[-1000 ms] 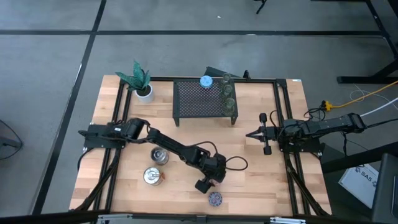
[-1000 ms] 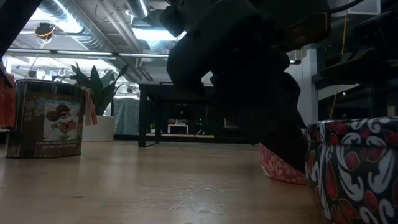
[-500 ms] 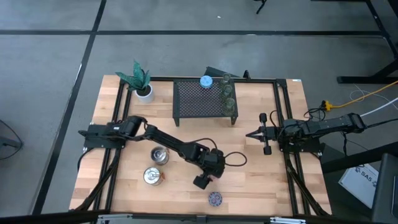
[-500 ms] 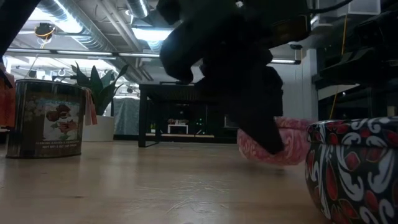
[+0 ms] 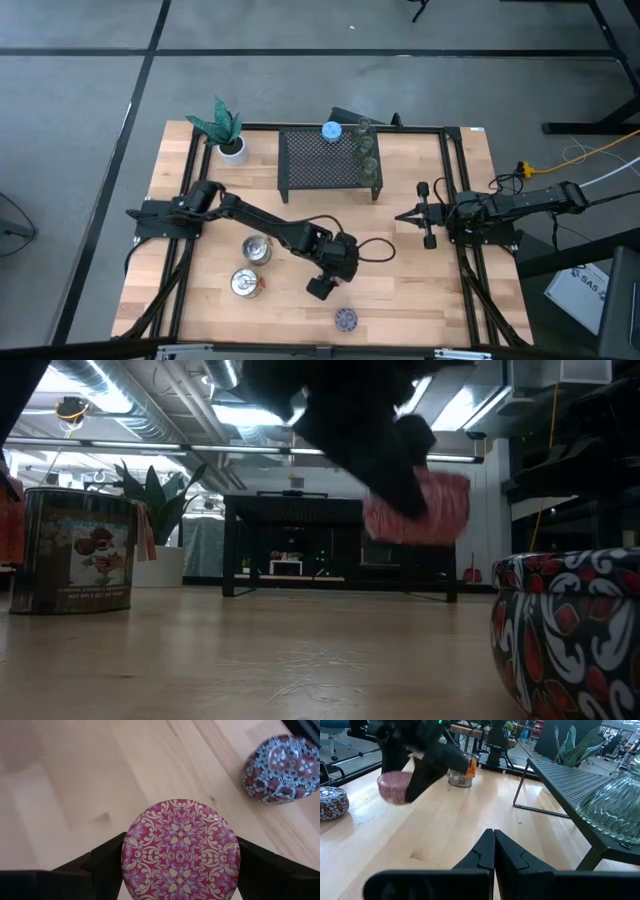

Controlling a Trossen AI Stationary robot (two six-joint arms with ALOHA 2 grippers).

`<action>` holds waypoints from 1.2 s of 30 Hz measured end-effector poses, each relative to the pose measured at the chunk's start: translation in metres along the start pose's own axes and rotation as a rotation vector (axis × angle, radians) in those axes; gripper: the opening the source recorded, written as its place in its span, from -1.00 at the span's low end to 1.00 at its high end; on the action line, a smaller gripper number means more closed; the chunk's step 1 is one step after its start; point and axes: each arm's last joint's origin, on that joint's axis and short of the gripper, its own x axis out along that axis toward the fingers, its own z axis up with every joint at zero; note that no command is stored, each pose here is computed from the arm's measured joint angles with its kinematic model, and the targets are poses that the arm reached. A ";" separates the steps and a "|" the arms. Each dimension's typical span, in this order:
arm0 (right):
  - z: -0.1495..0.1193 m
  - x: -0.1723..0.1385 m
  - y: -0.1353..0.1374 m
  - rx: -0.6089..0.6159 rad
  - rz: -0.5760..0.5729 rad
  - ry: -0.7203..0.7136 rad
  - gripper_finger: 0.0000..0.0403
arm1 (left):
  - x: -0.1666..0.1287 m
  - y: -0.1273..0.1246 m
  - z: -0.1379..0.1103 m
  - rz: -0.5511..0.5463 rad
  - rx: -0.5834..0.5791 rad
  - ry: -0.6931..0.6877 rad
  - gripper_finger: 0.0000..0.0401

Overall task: Pick & Place candle stick holders
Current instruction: Put the pink scented candle on the shelf

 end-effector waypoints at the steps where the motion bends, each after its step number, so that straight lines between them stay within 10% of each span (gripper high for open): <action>1: 0.000 0.000 0.000 0.000 0.000 0.002 -0.98 | -0.005 0.000 0.001 0.012 0.001 -0.005 0.47; 21: 0.000 0.000 0.000 0.000 -0.002 0.001 -0.98 | -0.102 0.001 0.009 0.119 -0.038 -0.050 0.48; 36: 0.000 0.000 0.000 0.000 -0.003 0.001 -0.98 | -0.119 0.019 0.000 0.139 -0.081 -0.007 0.48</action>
